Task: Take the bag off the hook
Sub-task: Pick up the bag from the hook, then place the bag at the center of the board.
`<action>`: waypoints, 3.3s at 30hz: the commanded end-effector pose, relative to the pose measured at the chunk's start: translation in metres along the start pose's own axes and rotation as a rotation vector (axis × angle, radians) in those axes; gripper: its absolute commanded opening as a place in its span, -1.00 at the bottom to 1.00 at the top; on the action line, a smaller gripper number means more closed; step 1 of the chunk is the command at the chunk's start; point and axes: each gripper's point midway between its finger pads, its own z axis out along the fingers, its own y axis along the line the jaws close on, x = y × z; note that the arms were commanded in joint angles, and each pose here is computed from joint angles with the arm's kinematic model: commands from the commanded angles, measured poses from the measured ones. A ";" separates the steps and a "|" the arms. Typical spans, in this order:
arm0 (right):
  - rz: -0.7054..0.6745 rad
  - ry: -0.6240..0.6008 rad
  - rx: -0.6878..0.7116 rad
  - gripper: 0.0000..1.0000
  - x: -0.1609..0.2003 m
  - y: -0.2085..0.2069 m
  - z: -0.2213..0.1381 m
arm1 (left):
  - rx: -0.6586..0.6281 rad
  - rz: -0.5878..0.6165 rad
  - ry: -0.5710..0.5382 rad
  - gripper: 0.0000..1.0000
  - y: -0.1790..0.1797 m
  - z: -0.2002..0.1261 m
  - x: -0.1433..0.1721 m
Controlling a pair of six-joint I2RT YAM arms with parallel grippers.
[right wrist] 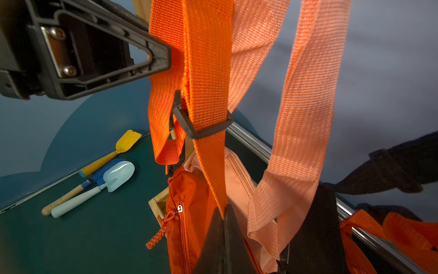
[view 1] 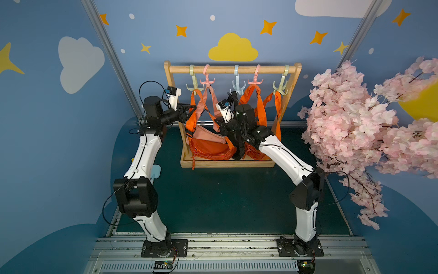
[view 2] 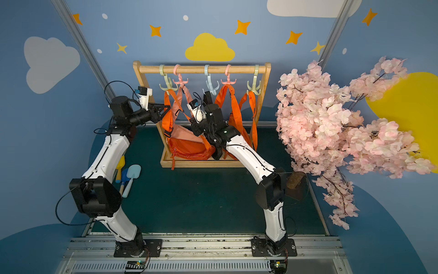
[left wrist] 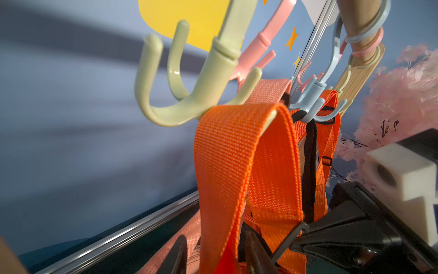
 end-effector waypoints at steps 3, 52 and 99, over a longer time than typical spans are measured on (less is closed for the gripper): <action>0.024 -0.061 -0.002 -1.00 -0.027 -0.004 -0.017 | 0.016 0.028 -0.020 -0.43 -0.007 -0.001 -0.012; 0.042 -0.184 -0.147 -1.00 -0.074 0.042 -0.104 | -0.061 0.150 -0.092 -0.93 -0.079 -0.072 -0.050; 0.068 0.259 -0.767 -1.00 0.077 0.283 -0.035 | -0.950 -0.075 0.009 -0.89 0.003 -0.256 0.112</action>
